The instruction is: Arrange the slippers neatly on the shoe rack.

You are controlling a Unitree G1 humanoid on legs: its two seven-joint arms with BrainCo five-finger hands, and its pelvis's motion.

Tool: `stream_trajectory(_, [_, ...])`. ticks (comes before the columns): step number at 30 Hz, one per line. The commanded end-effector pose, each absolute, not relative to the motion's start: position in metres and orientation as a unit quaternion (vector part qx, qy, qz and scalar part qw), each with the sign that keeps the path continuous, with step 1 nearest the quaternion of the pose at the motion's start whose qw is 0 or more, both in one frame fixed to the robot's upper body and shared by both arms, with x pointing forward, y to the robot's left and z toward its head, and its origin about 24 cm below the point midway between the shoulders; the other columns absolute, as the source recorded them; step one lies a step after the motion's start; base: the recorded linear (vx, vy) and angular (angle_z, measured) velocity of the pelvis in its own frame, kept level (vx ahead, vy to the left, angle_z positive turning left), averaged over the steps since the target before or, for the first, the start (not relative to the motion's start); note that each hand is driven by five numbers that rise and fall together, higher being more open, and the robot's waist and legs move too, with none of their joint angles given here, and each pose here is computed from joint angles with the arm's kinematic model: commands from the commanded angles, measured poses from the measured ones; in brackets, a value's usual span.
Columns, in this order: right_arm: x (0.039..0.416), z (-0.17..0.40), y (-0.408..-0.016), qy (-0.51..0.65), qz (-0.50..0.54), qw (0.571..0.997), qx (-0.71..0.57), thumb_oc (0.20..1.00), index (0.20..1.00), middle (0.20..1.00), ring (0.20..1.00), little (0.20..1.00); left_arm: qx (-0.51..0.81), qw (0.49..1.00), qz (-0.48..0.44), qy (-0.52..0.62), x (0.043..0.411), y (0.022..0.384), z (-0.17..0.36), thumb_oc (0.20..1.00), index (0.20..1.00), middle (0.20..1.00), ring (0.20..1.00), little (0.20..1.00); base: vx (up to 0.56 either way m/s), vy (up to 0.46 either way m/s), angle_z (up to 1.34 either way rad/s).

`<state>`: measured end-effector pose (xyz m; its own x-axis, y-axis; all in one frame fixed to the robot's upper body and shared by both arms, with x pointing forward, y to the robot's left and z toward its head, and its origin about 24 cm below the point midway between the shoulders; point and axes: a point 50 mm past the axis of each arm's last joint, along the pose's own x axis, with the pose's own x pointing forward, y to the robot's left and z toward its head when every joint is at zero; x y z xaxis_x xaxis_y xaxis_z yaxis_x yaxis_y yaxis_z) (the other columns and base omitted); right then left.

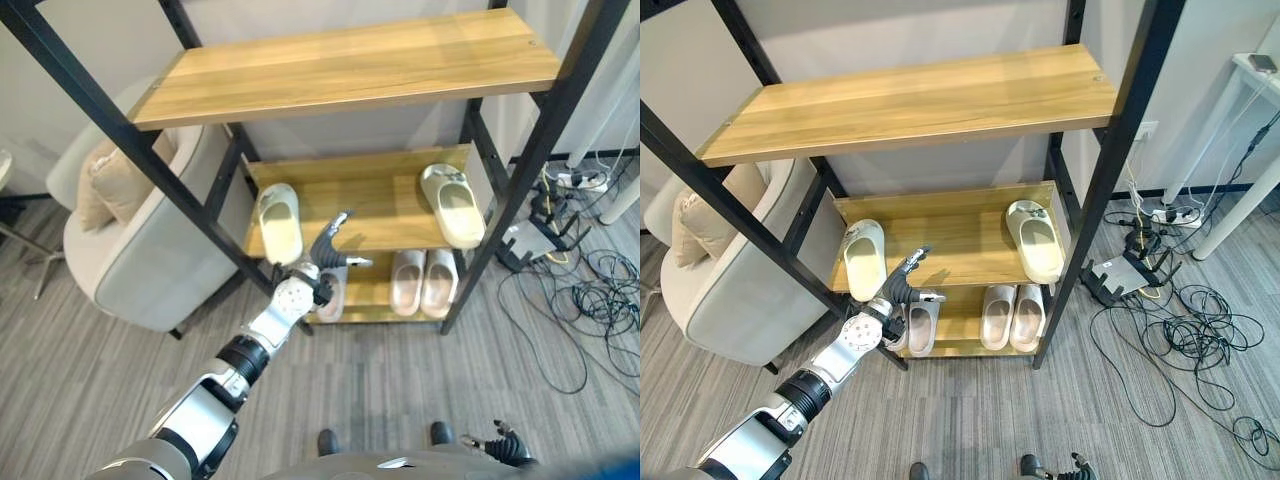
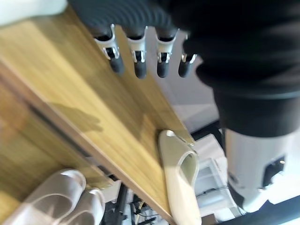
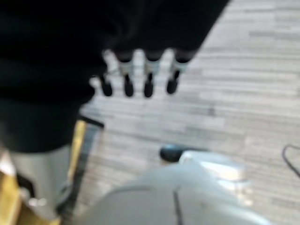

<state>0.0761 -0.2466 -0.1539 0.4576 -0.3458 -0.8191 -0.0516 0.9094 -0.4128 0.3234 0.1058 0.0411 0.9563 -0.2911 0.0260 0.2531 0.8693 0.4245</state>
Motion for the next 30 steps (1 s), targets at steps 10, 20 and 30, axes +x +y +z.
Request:
stream_trajectory(10, [0.109, -0.144, -0.249, 0.461, -0.094, 0.856, -0.215, 1.000, 1.000, 1.000, 1.000, 1.000, 0.248, 0.948, -0.018, -0.198, 0.374, 0.150, 0.148, 1.000, 1.000, 1.000, 1.000, 1.000, -0.01, 0.004, -0.01])
stream_trajectory(20, [0.124, -0.136, -0.257, 0.438, -0.102, 0.864, -0.224, 1.000, 1.000, 1.000, 1.000, 1.000, 0.349, 0.905, 0.041, -0.238, 0.385, 0.176, 0.186, 1.000, 1.000, 1.000, 1.000, 1.000, -0.01, 0.004, 0.01])
stream_trajectory(30, [0.132, -0.132, -0.262, 0.425, -0.103, 0.867, -0.240, 1.000, 1.000, 1.000, 1.000, 1.000, 0.415, 0.870, 0.099, -0.248, 0.392, 0.198, 0.207, 1.000, 1.000, 1.000, 1.000, 1.000, 0.00, 0.006, 0.02])
